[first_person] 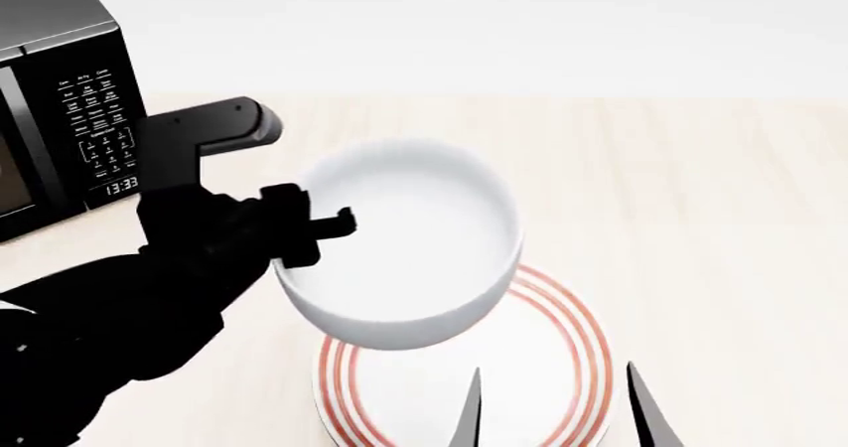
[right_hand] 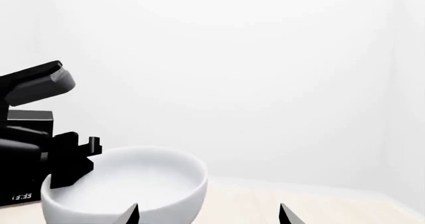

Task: Pick up the white bowl and put it on the plate.

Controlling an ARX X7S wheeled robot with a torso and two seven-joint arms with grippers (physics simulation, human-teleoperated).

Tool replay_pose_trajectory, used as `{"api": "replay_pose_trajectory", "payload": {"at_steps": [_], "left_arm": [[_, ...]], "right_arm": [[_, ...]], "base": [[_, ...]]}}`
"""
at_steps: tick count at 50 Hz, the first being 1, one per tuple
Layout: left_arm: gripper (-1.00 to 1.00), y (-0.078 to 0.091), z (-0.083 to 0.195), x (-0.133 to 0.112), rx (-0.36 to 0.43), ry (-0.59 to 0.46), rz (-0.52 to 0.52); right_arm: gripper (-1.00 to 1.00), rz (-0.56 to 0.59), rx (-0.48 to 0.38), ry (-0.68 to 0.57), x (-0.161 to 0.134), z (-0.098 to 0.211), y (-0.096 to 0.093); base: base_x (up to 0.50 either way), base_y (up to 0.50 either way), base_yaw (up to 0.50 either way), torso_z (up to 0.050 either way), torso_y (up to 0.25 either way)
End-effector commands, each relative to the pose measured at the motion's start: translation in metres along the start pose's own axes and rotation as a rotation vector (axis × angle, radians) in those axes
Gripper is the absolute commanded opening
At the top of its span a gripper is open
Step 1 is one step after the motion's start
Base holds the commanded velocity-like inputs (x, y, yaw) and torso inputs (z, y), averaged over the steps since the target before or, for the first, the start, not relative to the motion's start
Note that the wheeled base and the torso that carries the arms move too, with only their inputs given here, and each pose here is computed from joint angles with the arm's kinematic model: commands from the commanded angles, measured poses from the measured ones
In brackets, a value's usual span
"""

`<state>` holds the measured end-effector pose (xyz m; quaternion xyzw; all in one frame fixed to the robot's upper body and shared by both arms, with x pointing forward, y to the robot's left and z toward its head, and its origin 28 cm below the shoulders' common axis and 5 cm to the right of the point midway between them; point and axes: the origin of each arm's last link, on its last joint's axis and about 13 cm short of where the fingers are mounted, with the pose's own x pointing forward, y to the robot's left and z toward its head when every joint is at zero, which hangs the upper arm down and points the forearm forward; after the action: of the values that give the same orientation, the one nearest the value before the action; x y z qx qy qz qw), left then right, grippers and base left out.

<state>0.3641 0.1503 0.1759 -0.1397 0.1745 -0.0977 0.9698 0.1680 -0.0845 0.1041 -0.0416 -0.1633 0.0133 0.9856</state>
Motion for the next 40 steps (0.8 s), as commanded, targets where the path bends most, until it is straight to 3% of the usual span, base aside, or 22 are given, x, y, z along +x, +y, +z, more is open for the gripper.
{"api": "replay_pose_trajectory", "payload": {"at_steps": [1, 40], "left_arm": [[-1.00, -0.005, -0.001, 0.012, -0.019, -0.021, -0.001], [-1.00, -0.021, -0.011, 0.034, -0.011, 0.003, -0.033]], "right_arm": [[1.00, -0.001, 0.000, 0.008, 0.001, -0.002, 0.000], [1.00, -0.012, 0.004, 0.009, 0.002, -0.002, -0.003]], "base": [[0.00, 0.00, 0.00, 0.000, 0.000], [0.00, 0.00, 0.00, 0.000, 0.001]]}}
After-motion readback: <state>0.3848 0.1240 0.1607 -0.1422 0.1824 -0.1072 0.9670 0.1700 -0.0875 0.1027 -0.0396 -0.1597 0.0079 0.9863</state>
